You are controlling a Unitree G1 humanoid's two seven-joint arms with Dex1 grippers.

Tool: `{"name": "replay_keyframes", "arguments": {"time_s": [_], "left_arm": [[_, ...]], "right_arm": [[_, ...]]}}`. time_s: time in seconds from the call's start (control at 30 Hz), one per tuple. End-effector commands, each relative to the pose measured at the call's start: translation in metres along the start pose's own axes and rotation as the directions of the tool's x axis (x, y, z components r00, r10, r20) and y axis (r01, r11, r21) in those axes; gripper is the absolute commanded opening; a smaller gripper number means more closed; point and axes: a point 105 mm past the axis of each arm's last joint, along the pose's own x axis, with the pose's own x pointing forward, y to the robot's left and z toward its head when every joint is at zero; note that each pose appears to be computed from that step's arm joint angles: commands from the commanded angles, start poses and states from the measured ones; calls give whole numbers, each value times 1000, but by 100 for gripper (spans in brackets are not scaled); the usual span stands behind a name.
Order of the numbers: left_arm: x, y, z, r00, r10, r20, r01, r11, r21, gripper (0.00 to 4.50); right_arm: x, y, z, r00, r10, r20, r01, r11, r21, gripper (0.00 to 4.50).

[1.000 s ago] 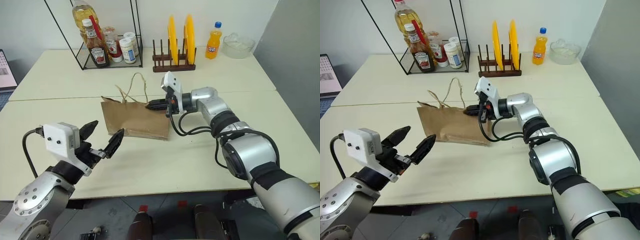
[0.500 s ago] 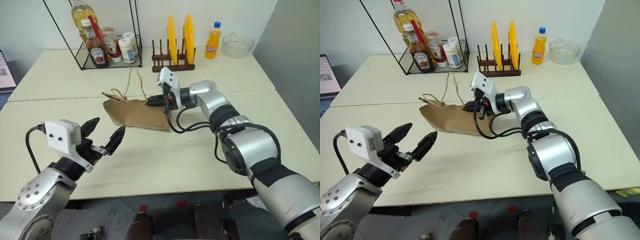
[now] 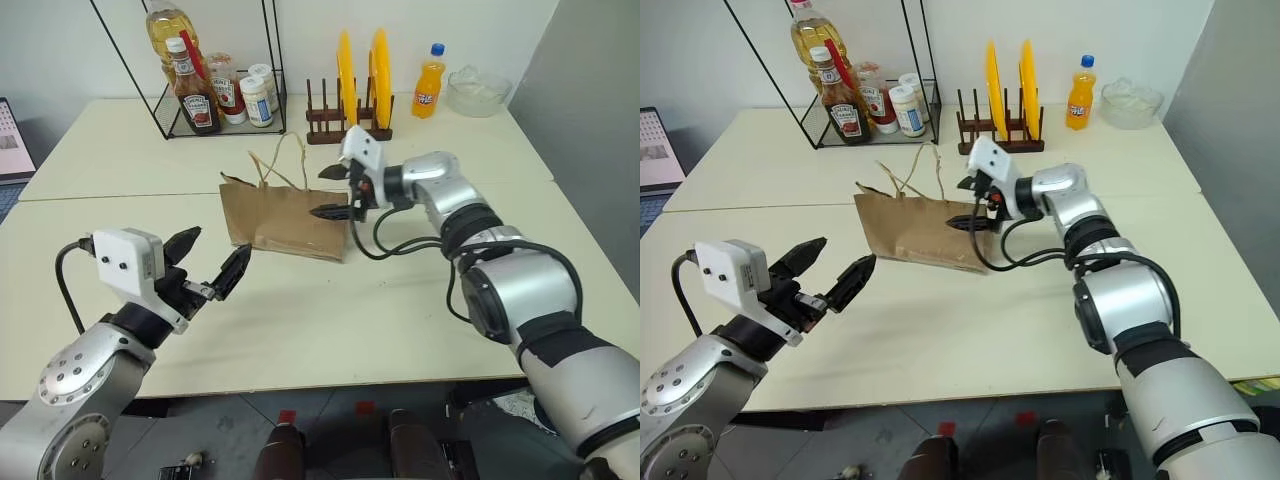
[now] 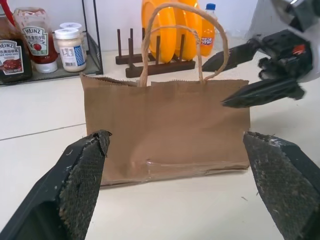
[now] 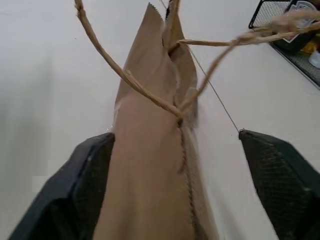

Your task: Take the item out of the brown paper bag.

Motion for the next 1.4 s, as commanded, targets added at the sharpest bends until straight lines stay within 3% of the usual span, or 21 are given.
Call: {"name": "replay_keyframes", "arguments": {"time_s": [0.03,0.23,0.4,0.57,0.83,1.0,1.13,1.4], "left_arm": [[3,6,12,999,-22,37,21,999,31,450],[16,36,31,998,-34,51,32,999,37,450],[42,76,43,997,-70,-16,71,989,130,450],[95,111,51,990,-129,-60,140,961,240,450],[164,110,45,976,-135,-169,192,904,383,450],[169,110,32,955,-104,-279,226,862,453,450],[163,107,25,917,-169,-361,326,839,436,450],[122,93,24,735,-434,-521,630,722,287,450]], "right_arm": [[-22,-10,21,995,-11,100,12,1000,-4,447],[-66,-2,19,975,-124,184,114,991,64,447],[-79,52,2,927,-343,148,318,933,169,447],[-72,98,-13,877,-475,72,449,864,228,447],[-82,123,-34,831,-553,-66,548,791,272,447],[-82,125,-32,805,-589,-68,579,757,303,447],[-83,124,-32,796,-601,-71,590,743,317,447],[-100,103,-49,796,-597,-100,595,742,308,447]]}}
